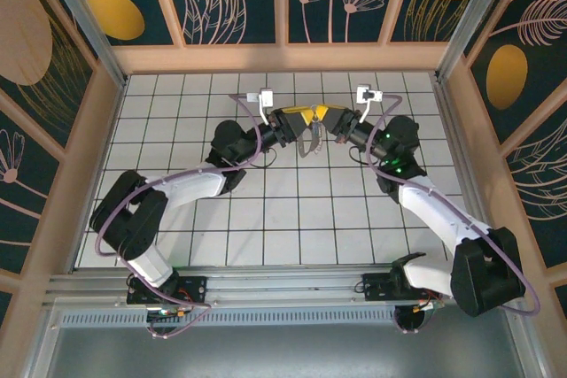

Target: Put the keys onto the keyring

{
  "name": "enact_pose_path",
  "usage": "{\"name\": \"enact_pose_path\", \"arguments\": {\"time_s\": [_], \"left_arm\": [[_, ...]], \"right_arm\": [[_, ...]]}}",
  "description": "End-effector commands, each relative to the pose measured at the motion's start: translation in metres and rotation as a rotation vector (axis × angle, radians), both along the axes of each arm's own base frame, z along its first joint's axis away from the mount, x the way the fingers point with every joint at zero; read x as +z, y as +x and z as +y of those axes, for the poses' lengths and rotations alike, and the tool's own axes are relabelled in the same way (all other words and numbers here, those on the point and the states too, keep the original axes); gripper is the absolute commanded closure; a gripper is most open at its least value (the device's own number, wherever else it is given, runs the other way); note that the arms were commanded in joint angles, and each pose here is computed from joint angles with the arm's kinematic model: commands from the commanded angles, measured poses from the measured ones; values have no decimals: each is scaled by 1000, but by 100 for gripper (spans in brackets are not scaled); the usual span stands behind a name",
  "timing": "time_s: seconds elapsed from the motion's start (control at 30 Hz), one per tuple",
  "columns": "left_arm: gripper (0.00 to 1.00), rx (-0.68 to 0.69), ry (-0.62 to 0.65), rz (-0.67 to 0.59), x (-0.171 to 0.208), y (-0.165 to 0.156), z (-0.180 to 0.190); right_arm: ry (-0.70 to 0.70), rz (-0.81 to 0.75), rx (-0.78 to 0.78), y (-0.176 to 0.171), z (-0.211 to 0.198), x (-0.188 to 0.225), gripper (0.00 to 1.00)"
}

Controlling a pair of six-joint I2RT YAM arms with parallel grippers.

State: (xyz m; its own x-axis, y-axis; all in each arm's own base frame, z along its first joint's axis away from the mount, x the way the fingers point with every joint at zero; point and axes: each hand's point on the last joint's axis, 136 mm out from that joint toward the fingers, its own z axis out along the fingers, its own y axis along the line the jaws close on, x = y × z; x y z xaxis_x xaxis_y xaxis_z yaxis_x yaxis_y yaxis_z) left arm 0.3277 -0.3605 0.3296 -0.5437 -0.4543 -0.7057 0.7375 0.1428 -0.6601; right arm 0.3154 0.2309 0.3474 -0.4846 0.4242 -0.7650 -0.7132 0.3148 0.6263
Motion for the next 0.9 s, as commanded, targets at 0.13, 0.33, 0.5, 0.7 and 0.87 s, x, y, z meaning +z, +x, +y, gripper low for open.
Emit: {"name": "enact_pose_path", "arguments": {"time_s": [0.13,0.33,0.5,0.7,0.87], "left_arm": [[36,62,197,-166,30,13,19],[32,-45,288,-189,22,19,18],[35,-151,323,-209,13,13,8],[40,-235,327,-208,5,9,-1],[41,-248,300,-207,7,8,-2]], "right_arm": [[-158,-107,120,-2,0,16,100],[-204,-97,193,9,-5,10,100],[-215,-89,241,12,-2,7,100],[-210,-85,280,10,2,5,100],[-205,-84,297,8,5,3,100]]}}
